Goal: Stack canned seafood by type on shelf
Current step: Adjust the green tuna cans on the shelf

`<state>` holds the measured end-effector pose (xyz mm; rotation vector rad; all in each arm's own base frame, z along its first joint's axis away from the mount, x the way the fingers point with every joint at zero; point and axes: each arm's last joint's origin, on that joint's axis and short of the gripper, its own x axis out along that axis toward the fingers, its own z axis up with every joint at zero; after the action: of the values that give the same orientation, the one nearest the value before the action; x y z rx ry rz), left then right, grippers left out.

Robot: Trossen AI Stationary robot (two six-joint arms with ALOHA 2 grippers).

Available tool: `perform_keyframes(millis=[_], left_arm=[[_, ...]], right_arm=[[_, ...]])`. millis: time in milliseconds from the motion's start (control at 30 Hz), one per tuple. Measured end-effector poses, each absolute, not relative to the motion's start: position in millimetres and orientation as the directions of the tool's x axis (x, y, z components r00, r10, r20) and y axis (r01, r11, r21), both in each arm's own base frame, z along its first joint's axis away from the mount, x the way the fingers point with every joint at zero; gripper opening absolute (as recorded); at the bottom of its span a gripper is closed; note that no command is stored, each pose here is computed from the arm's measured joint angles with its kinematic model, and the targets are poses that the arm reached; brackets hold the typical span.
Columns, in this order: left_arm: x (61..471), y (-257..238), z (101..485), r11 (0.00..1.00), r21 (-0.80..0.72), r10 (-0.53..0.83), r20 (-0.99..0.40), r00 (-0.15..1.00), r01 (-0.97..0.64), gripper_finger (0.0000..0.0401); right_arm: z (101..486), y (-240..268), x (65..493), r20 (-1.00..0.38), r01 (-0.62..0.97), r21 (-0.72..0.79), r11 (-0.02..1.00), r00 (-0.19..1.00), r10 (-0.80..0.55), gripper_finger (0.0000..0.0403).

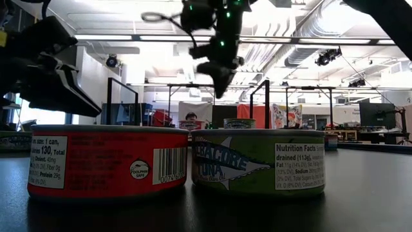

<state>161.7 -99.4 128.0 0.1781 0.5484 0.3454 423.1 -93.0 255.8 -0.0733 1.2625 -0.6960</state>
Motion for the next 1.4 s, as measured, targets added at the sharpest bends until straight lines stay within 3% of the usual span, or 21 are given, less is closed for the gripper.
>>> perform_keyframes(millis=[200, 433, 600, 1167, 1400], left_arm=[[161, -99, 127, 0.930, 0.240, 0.361, -0.470, 0.805, -0.277, 0.0085], [163, -99, 128, 0.931, 0.244, 0.359, -0.460, 0.812, -0.273, 0.0085], [165, -99, 130, 0.931, 0.247, 0.357, -0.448, 0.820, -0.271, 0.0085], [165, -99, 130, 0.931, 0.245, 0.356, -0.448, 0.820, -0.270, 0.0085], [165, -99, 130, 0.931, 0.245, 0.355, -0.448, 0.820, -0.270, 0.0085]], right_arm=[[256, -157, 413, -0.816, 0.631, -0.389, 0.672, 0.104, -0.569, 0.0018], [226, -200, 409, -0.873, 0.650, -0.318, 0.690, 0.082, -0.481, 0.0018], [209, -207, 409, -0.869, 0.634, -0.377, 0.676, 0.012, -0.495, 0.0018], [211, -219, 414, -0.820, 0.637, -0.405, 0.655, 0.064, -0.569, 0.0018], [217, -198, 412, -0.849, 0.580, -0.415, 0.701, 0.031, -0.528, 0.0018]])
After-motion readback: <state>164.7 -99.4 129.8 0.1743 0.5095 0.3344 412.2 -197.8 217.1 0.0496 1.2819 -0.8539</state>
